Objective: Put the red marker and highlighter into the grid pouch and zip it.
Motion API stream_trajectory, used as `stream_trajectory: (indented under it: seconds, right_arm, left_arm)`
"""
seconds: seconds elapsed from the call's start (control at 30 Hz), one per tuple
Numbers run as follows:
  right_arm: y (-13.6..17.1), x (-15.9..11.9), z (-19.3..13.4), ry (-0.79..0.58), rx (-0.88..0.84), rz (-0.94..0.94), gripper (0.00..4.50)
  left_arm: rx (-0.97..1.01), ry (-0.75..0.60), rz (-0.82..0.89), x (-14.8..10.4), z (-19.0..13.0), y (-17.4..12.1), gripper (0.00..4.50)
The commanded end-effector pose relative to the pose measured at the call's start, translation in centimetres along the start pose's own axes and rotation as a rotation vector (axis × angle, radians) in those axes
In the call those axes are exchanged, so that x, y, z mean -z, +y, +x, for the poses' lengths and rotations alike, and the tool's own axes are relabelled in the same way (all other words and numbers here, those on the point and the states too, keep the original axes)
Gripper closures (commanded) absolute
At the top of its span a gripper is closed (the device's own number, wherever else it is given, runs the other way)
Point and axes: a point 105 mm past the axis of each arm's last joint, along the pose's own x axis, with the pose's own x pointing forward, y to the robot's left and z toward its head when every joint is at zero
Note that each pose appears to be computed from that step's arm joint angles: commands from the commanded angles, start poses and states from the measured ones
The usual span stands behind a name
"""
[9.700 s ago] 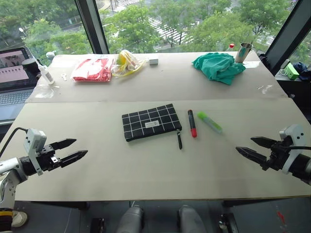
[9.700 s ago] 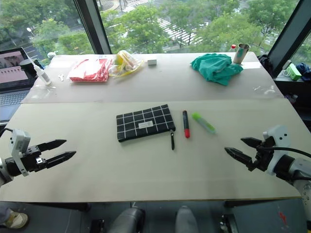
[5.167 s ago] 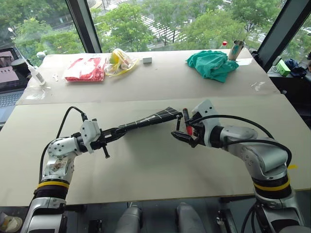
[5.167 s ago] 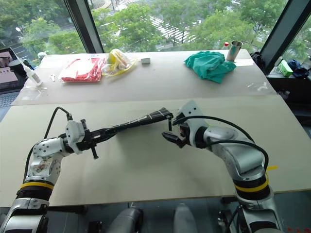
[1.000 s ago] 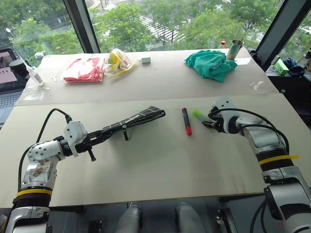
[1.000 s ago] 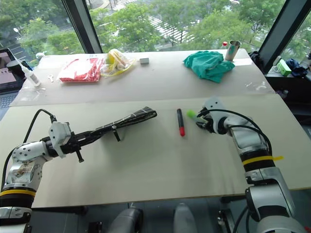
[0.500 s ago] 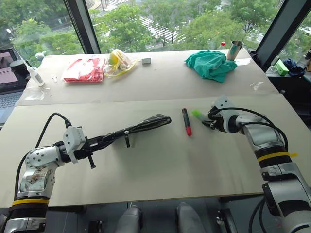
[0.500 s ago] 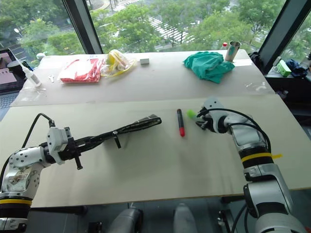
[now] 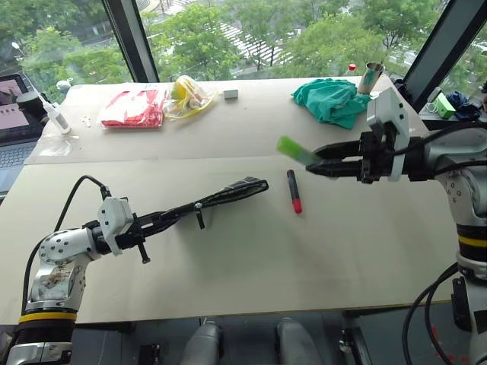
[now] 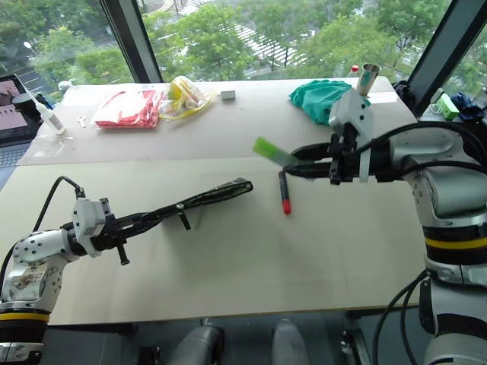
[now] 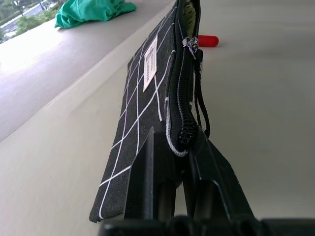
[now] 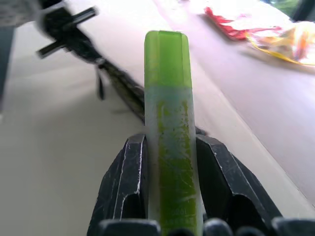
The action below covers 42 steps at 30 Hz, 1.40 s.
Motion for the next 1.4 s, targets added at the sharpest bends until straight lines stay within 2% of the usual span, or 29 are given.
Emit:
stream_trajectory:
  seconds: [0.03, 0.23, 0.53, 0.9, 1.13, 1.4]
  right_arm:
    - [2.0, 1.0, 2.5, 0.125, -0.097, -0.1, 3.47]
    - [1.1, 1.9, 4.4, 0.223, -0.094, -0.139, 3.47]
    - [0.5, 1.0, 4.5, 0.233, -0.105, -0.174, 3.47]
    - [-1.6, 3.1, 5.2, 0.361, -0.007, -0.23, 3.47]
    - [-2.1, 2.8, 5.3, 0.361, -0.002, -0.234, 3.47]
    - [-1.0, 2.2, 4.3, 0.32, -0.06, -0.21, 3.47]
  left_arm:
    - [0.0, -0.027, 0.026, -0.7, 0.3, 0.3, 4.5]
    - [0.021, -0.024, 0.03, -0.5, 0.7, 0.0, 4.5]
    - [0.097, 0.049, 0.054, 1.4, 1.5, -1.9, 4.5]
    - [0.073, 0.003, 0.041, 0.6, 1.8, -1.3, 4.5]
    - [0.079, 0.007, 0.041, 0.6, 1.7, -1.4, 4.5]
    - [0.088, 0.014, 0.037, 0.9, 1.8, -1.8, 4.5]
